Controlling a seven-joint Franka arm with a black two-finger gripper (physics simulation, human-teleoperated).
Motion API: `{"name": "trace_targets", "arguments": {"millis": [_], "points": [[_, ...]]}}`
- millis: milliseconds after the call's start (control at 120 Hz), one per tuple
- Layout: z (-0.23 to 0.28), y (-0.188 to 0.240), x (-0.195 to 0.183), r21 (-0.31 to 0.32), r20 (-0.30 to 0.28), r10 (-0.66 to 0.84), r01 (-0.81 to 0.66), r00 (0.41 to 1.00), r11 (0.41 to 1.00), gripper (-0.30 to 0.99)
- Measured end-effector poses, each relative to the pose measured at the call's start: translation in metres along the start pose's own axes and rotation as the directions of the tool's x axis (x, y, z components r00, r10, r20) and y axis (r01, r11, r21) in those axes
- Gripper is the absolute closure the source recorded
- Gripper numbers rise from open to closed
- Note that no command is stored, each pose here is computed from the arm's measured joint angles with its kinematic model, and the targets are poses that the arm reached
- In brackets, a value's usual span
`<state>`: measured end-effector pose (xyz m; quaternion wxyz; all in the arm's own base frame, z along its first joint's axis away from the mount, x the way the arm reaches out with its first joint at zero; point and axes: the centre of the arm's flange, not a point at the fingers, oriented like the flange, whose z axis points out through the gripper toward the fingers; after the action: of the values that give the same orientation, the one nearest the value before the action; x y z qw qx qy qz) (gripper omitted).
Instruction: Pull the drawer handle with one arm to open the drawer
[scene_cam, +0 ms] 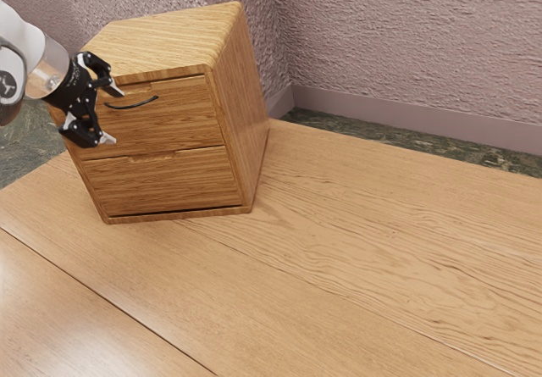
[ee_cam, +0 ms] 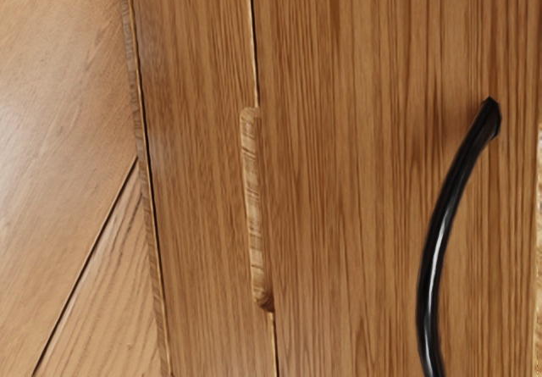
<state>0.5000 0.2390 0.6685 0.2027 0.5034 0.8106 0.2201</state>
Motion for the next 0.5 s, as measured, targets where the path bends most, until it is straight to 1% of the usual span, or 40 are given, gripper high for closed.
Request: {"name": "trace_targets", "arguments": {"millis": [217, 375, 500], "points": [[0.005, 0.007, 0.001, -0.014, -0.001, 0.000, 0.000, 1.000, 1.000, 0.03], [0.013, 0.011, 0.004, -0.010, -0.003, -0.004, 0.004, 1.000, 1.000, 0.03], [0.024, 0.011, 0.012, 0.004, -0.008, -0.016, 0.016, 1.000, 1.000, 0.03]]}}
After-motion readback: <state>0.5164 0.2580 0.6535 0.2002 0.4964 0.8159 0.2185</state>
